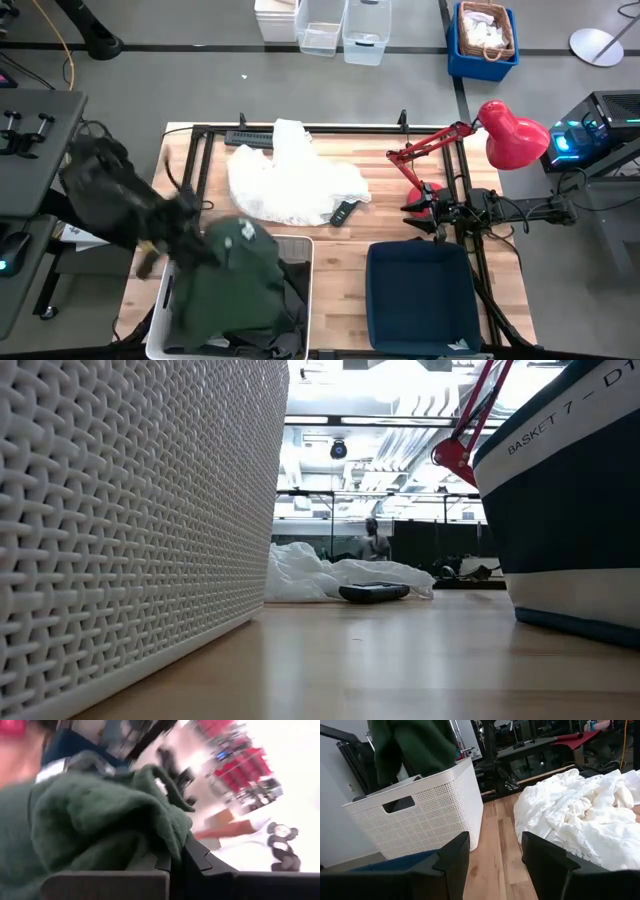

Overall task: Sort clothes
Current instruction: Put the green shirt into the white bin, then put the white blouse into the blue bin

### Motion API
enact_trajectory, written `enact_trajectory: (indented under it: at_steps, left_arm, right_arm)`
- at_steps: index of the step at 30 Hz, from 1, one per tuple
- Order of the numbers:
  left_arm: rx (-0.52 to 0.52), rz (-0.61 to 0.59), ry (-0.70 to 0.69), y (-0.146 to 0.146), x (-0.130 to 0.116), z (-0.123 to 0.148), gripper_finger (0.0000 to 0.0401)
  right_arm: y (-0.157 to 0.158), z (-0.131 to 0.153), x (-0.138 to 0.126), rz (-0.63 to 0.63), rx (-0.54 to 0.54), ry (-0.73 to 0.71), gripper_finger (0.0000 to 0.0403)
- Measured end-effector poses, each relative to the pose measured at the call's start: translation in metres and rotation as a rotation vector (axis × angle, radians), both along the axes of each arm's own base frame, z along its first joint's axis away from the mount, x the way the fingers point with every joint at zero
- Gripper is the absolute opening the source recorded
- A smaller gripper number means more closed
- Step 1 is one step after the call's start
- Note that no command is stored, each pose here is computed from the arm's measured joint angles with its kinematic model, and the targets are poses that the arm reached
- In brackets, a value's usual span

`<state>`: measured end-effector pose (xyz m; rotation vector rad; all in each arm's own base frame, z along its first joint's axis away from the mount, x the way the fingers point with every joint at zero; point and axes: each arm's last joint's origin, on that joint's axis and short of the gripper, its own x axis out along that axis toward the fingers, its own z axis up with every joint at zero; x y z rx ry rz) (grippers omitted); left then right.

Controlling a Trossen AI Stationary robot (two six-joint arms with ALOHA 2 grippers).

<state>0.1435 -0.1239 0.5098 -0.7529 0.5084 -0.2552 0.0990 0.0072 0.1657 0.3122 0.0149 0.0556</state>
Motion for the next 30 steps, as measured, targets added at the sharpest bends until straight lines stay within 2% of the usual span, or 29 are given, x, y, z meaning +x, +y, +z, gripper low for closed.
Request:
enact_trajectory:
  at_steps: [3, 5, 8, 10, 12, 16, 20, 22, 25, 30]
  left_arm:
    - [-0.025, 0.037, 0.228, -0.022, 0.007, -0.024, 0.0001]
    - [0.008, 0.071, 0.422, -0.032, 0.012, -0.044, 0.0003]
    - [0.153, 0.104, 0.712, -0.040, 0.015, -0.074, 0.0017]
    - [0.256, 0.083, 0.802, -0.046, 0.020, -0.088, 0.0033]
    - [0.293, 0.002, 0.772, -0.054, 0.028, -0.097, 0.0055]
    - [0.264, -0.134, 0.733, -0.067, 0.043, -0.113, 0.0107]
    - [0.225, -0.285, 0.810, -0.075, 0.044, -0.126, 0.0163]
    - [0.179, -0.386, 0.816, -0.077, 0.042, -0.123, 0.0191]
    - [0.080, -0.527, 0.725, -0.081, 0.042, -0.111, 0.0229]
    - [-0.091, -0.538, 0.491, -0.067, 0.048, -0.080, 0.0266]
  right_arm:
    - [0.000, 0.000, 0.000, 0.000, 0.000, 0.000, 0.0179]
    - [0.000, 0.000, 0.000, 0.000, 0.000, 0.000, 0.0179]
    - [0.000, 0.000, 0.000, 0.000, 0.000, -0.001, 0.0179]
    - [0.000, 0.000, 0.000, 0.000, 0.000, 0.000, 0.0179]
    - [0.000, 0.000, 0.000, 0.000, 0.000, 0.000, 0.0179]
    - [0.000, 0.000, 0.000, 0.000, 0.000, 0.000, 0.0179]
    - [0.000, 0.000, 0.000, 0.000, 0.000, 0.000, 0.0179]
    - [0.000, 0.000, 0.000, 0.000, 0.000, 0.000, 0.0179]
    - [0.000, 0.000, 0.000, 0.000, 0.000, 0.000, 0.0179]
    - [0.000, 0.000, 0.000, 0.000, 0.000, 0.000, 0.0179]
